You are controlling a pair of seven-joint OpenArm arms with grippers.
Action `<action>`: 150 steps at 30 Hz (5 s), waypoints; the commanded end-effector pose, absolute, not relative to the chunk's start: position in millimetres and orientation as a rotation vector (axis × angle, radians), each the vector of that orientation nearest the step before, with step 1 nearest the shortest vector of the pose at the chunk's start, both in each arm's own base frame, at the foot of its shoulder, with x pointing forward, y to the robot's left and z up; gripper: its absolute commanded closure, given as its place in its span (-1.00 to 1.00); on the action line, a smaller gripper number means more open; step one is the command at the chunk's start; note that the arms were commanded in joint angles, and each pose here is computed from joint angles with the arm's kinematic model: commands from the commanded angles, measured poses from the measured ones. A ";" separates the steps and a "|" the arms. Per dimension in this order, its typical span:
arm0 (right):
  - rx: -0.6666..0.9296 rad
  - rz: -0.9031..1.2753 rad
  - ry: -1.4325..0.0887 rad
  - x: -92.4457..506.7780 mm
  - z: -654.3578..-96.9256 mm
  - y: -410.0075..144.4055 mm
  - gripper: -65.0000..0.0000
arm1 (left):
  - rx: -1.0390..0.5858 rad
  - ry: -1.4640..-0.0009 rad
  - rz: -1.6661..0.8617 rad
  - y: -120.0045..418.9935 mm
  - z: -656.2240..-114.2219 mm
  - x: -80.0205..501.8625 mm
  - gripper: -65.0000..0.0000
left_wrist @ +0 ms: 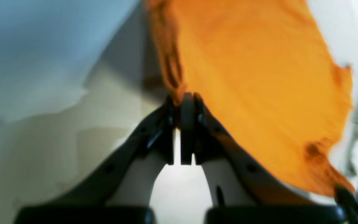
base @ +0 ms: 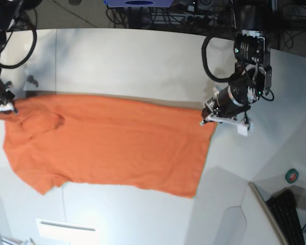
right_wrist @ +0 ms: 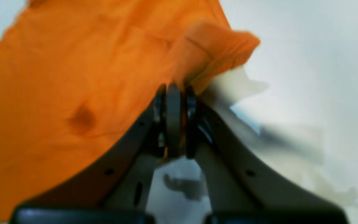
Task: Layout the t-shirt on the table in an organized manner, then fold the t-shirt properly
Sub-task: 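Lift the shirt with both grippers and drag it to straighten, then release the shirt and move both grippers toward the hem edge, then grasp the hem corners with the right and left grippers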
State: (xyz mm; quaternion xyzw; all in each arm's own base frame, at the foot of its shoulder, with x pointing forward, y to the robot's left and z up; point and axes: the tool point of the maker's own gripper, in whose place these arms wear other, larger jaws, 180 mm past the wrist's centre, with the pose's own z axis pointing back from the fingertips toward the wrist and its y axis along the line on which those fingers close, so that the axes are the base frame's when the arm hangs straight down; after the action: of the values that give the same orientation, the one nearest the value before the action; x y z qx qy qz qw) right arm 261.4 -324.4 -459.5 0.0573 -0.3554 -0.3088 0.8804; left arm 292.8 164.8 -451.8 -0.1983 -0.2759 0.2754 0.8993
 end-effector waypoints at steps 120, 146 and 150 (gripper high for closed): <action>-0.131 -0.011 -0.686 427.9 -488.6 -254.6 1.00 | -0.103 -0.877 0.748 336.5 -351.9 224.9 1.00; -0.046 -0.044 -0.842 431.0 -442.9 -243.0 1.00 | -0.224 -0.562 0.431 237.9 -425.3 412.3 -0.45; -0.053 -0.060 -0.862 443.7 -431.5 -247.0 1.00 | -0.232 -0.563 0.456 241.1 -426.8 409.7 -0.45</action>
State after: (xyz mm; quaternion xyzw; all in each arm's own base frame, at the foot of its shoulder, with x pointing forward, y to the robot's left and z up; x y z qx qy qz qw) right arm 419.3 -238.2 -459.9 -0.0183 -0.3779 -0.0272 0.9252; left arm 394.7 237.3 -443.3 -0.1088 -0.2508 0.2252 0.9352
